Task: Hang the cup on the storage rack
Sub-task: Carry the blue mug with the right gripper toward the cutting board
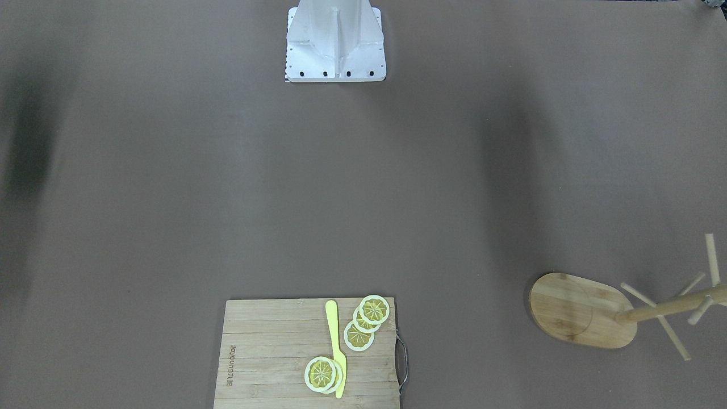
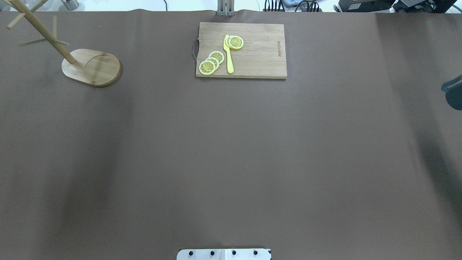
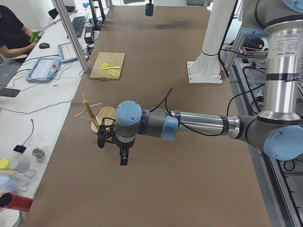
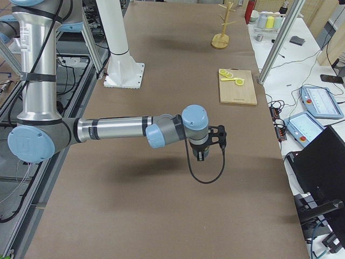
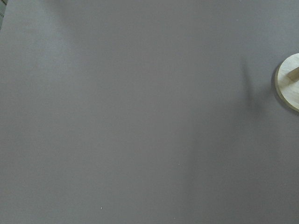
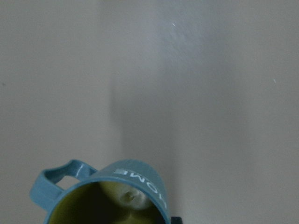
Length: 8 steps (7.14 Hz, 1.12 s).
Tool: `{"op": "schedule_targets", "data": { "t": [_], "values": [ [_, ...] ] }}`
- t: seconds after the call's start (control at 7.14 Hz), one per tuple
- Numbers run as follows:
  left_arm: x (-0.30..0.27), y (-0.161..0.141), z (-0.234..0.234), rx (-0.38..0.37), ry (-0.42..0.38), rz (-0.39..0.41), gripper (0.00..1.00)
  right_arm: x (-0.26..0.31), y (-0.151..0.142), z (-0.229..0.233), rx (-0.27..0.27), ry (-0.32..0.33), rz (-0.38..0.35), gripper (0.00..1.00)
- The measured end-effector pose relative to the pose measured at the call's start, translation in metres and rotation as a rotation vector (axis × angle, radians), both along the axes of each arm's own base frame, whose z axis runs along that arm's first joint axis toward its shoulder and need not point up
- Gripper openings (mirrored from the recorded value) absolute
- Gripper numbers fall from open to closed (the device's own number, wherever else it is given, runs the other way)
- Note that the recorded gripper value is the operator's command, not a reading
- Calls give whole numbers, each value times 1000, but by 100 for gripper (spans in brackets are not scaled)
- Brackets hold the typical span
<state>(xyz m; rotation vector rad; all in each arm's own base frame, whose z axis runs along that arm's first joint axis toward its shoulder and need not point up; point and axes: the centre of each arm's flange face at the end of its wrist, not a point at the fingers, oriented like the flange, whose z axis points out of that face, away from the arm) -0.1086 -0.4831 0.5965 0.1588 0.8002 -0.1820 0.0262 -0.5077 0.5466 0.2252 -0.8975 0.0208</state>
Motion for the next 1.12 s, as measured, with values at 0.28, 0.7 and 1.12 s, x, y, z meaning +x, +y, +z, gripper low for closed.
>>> {"op": "schedule_targets", "data": {
  "t": [0.28, 0.7, 1.12],
  "values": [
    [0, -1, -2, 2, 1, -1, 98, -54, -63, -90, 109, 0, -79, 0],
    [1, -3, -1, 1, 1, 1, 98, -216, -114, -249, 377, 2, -276, 0],
    [0, -1, 3, -7, 2, 1, 98, -374, -82, -349, 574, 28, -398, 0]
  ]
}}
